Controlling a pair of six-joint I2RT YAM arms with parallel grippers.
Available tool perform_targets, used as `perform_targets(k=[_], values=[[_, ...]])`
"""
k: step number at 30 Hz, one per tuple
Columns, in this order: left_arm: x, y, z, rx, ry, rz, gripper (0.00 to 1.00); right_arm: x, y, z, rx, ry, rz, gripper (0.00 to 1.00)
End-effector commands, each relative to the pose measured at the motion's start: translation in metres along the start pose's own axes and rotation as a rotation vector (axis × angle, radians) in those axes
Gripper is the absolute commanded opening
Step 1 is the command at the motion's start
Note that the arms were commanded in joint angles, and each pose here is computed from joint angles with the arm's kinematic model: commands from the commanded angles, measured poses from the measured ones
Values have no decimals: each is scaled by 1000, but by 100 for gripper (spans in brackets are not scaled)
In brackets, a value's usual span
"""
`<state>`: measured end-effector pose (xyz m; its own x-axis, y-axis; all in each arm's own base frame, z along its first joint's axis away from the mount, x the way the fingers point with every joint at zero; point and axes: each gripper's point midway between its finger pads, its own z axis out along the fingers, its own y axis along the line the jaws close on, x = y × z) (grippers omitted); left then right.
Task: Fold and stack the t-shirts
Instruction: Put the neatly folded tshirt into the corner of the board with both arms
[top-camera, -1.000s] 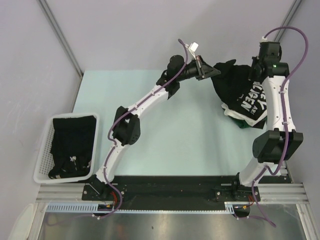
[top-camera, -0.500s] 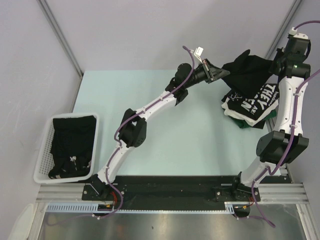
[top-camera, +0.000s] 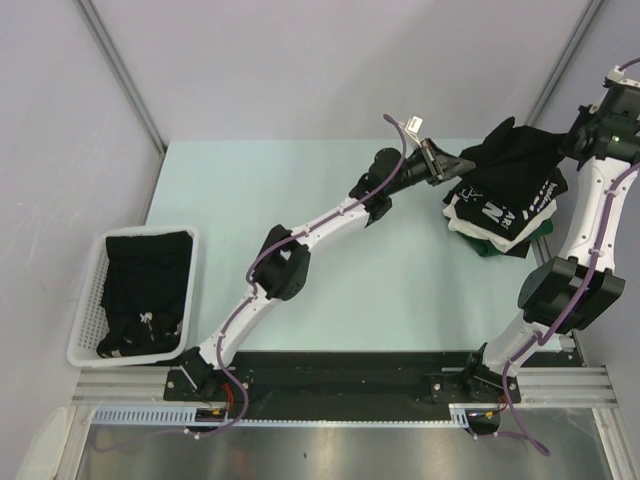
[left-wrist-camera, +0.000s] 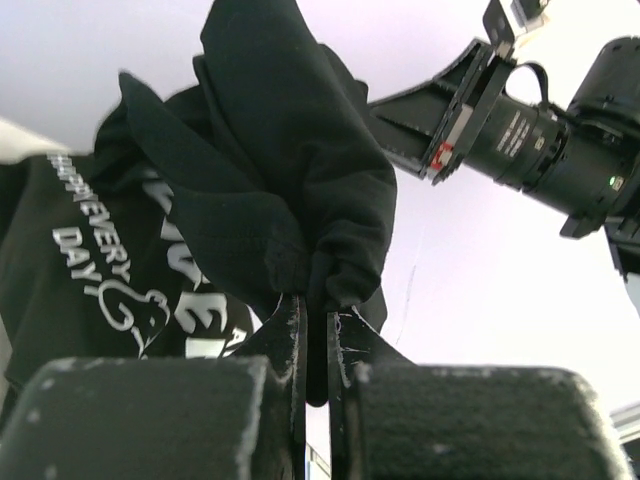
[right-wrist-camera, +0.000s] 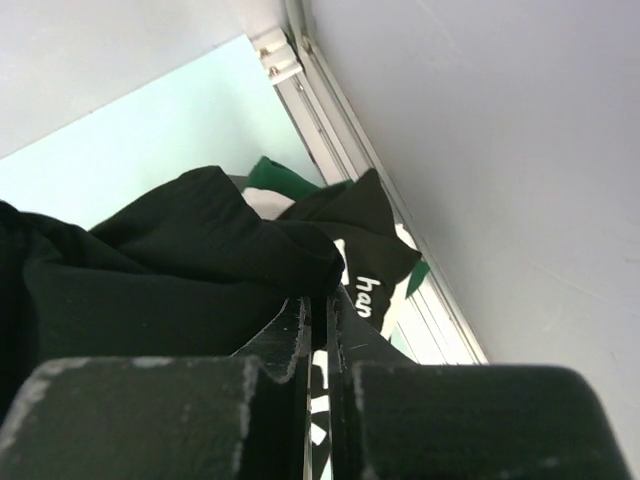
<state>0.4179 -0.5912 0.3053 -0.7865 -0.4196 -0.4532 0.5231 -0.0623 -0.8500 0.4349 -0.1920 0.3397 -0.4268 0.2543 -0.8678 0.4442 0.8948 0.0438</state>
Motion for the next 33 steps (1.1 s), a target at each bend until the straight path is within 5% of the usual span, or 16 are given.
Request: perform_targets(k=[1, 16, 33], values=[[2, -7, 0, 65, 12, 2, 0, -42, -54, 9, 153, -162, 49, 0], [26, 31, 2, 35, 22, -68, 0, -37, -88, 14, 189, -142, 87, 0], [49, 43, -1, 6, 88, -97, 0, 32, -99, 58, 235, -13, 80, 0]])
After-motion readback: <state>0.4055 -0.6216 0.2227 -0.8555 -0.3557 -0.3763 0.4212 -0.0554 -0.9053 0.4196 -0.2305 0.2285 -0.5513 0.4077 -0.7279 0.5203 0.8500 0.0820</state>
